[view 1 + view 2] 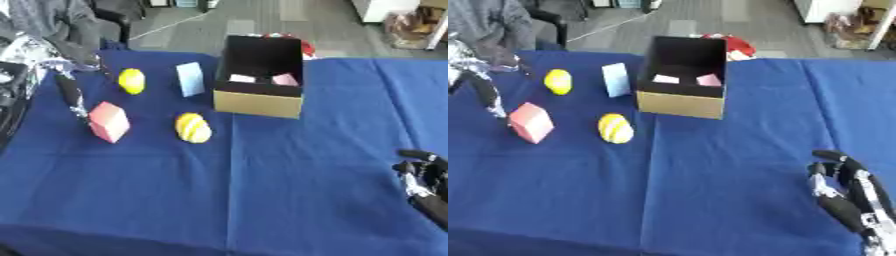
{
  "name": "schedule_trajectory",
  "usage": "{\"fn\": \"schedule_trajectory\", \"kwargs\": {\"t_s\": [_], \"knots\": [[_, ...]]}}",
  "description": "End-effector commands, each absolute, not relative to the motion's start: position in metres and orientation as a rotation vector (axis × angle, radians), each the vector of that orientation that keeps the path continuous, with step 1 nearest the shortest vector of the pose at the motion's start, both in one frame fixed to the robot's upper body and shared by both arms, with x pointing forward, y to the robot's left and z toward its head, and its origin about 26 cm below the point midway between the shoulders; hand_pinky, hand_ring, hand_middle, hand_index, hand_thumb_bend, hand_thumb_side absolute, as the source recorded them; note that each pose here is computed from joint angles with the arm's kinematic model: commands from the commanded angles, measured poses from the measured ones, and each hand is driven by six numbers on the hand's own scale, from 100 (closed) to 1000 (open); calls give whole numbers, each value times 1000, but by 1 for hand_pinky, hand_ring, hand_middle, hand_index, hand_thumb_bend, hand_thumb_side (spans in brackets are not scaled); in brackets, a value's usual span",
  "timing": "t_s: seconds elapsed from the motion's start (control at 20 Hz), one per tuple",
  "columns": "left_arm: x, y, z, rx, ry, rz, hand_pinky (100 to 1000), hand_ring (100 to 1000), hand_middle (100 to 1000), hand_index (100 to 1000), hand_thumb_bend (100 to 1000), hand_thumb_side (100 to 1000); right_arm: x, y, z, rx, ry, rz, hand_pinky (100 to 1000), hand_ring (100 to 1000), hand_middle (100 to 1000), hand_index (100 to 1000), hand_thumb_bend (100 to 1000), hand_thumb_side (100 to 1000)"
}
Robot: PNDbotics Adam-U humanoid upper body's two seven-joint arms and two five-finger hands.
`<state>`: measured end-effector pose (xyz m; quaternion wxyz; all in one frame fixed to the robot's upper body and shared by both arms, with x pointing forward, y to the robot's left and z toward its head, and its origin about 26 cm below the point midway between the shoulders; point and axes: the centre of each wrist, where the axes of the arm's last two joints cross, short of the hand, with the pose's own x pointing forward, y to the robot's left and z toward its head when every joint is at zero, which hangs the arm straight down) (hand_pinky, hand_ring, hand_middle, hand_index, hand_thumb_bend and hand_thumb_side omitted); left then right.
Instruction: Pick up objects on the table and place them in the box.
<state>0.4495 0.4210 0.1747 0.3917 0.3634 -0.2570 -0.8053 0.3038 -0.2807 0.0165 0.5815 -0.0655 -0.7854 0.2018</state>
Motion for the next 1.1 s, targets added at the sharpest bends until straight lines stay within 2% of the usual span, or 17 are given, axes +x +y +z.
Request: {"fn": "schedule_trajectory", "kwargs": {"t_s": [0.05, 0.25, 0.35, 0.45, 0.5, 0.6, 0.75, 0.95, 1.0, 1.05, 1.1], "knots": [[448, 428, 179, 831, -569, -2150, 918, 832, 788, 861, 857, 453, 306, -287, 24, -178, -1851, 488, 756, 668, 741, 751, 100, 307], [447, 422, 157, 863, -660, -2105, 904, 815, 776, 849, 841, 444, 307, -285, 24, -175, -1854, 486, 756, 668, 741, 751, 100, 308], [445, 420, 144, 872, -700, -2079, 882, 781, 736, 813, 720, 415, 307, -285, 25, -171, -1856, 487, 756, 668, 741, 751, 100, 308], [443, 420, 134, 886, -765, -2043, 852, 722, 652, 750, 632, 380, 308, -284, 25, -171, -1856, 486, 757, 668, 741, 751, 100, 307], [442, 421, 131, 896, -799, -2029, 830, 660, 577, 686, 566, 352, 308, -285, 25, -171, -1856, 486, 757, 668, 741, 751, 100, 307], [442, 421, 133, 936, -883, -1998, 799, 575, 485, 603, 497, 318, 308, -285, 25, -174, -1856, 485, 757, 668, 741, 751, 100, 308], [445, 418, 158, 1029, -1000, -1970, 780, 505, 414, 536, 451, 290, 308, -285, 25, -174, -1856, 487, 757, 668, 741, 751, 100, 308], [450, 404, 209, 1127, -1142, -1930, 784, 502, 409, 535, 438, 267, 308, -286, 23, -173, -1851, 489, 757, 668, 741, 751, 100, 306], [451, 396, 226, 1165, -1176, -1943, 786, 505, 414, 539, 328, 369, 308, -286, 23, -173, -1850, 490, 757, 668, 741, 751, 100, 308], [453, 386, 238, 1187, -1229, -1929, 787, 507, 418, 541, 441, 252, 307, -285, 23, -172, -1850, 490, 757, 668, 741, 751, 100, 308], [456, 375, 249, 1199, -1283, -1914, 788, 509, 425, 545, 436, 242, 307, -285, 23, -170, -1850, 491, 757, 668, 741, 751, 100, 307]]}}
